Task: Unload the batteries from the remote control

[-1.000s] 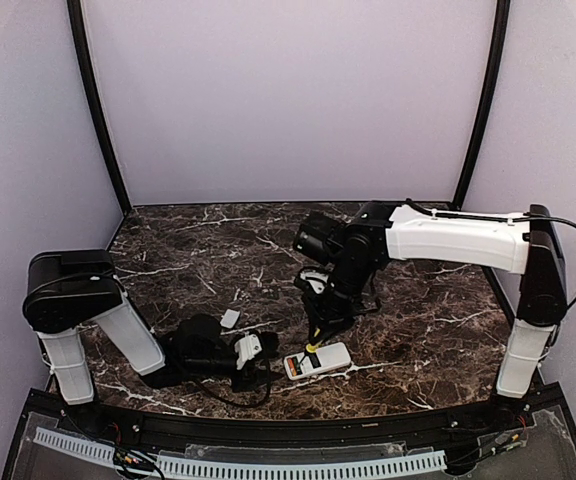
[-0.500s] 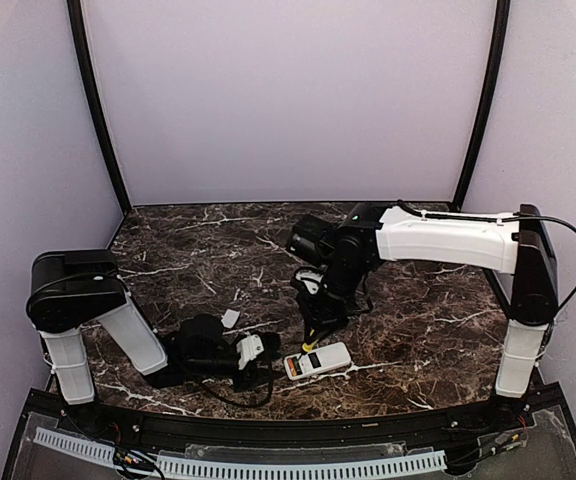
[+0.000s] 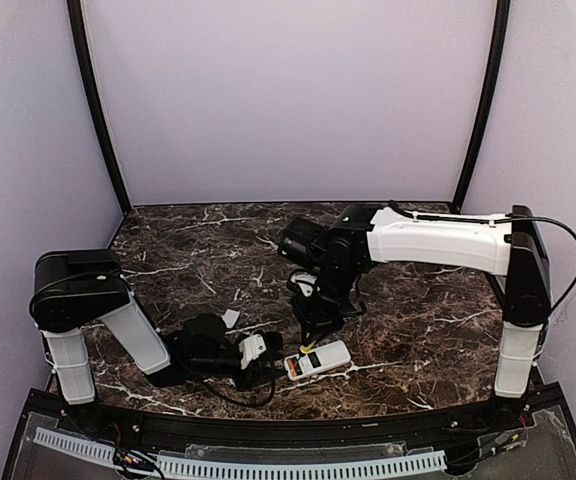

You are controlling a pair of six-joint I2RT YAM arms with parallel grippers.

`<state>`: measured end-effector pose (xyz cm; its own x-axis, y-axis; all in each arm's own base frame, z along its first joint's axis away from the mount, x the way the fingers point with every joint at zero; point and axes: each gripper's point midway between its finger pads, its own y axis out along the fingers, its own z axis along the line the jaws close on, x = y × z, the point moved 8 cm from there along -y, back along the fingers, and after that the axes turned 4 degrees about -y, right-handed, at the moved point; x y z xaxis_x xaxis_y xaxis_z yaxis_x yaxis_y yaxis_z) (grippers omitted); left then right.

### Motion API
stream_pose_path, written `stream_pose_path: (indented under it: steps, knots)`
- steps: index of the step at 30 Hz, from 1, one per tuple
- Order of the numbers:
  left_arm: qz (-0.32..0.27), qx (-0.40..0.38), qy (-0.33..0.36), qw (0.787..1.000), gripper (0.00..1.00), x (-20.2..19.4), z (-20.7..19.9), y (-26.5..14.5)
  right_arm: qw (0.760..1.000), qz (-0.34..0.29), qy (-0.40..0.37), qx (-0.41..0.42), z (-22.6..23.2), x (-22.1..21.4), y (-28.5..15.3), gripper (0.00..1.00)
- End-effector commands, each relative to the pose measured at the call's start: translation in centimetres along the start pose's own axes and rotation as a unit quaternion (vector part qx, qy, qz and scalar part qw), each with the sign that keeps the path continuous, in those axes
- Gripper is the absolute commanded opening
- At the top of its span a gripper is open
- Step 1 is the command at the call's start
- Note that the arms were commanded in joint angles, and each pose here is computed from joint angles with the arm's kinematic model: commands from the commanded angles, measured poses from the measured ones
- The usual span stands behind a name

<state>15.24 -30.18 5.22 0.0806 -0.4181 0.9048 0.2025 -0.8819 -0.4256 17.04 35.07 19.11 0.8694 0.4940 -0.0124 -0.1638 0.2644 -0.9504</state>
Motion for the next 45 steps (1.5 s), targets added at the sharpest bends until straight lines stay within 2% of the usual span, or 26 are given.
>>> stream_pose_path:
  steps: [1,10,14,29,35,45]
  knots:
    - [0.002,-0.011,0.004,1.0,0.36,-0.2,-0.3,0.3,0.999,0.009,-0.003,-0.041,0.6,0.0,0.6,0.0]
    - [0.007,-0.011,0.003,1.0,0.33,-0.4,-0.3,0.4,0.993,0.032,-0.018,-0.112,1.8,-0.1,1.2,0.0]
    - [0.007,-0.012,0.002,1.0,0.32,-0.5,-0.4,0.4,0.992,0.036,-0.027,-0.117,2.9,-0.1,1.8,0.0]
    - [0.007,-0.013,-0.002,1.0,0.31,-0.5,-0.3,0.5,0.994,0.041,-0.063,-0.084,5.4,-0.4,4.4,0.0]
    - [0.008,-0.014,-0.003,1.0,0.31,-0.5,-0.3,0.5,0.994,0.031,-0.07,-0.078,4.4,-0.7,4.6,0.0]
    - [0.009,-0.015,-0.007,1.0,0.3,-0.6,-0.4,0.5,0.998,-0.008,-0.07,0.005,2.1,-0.7,3.4,0.0]
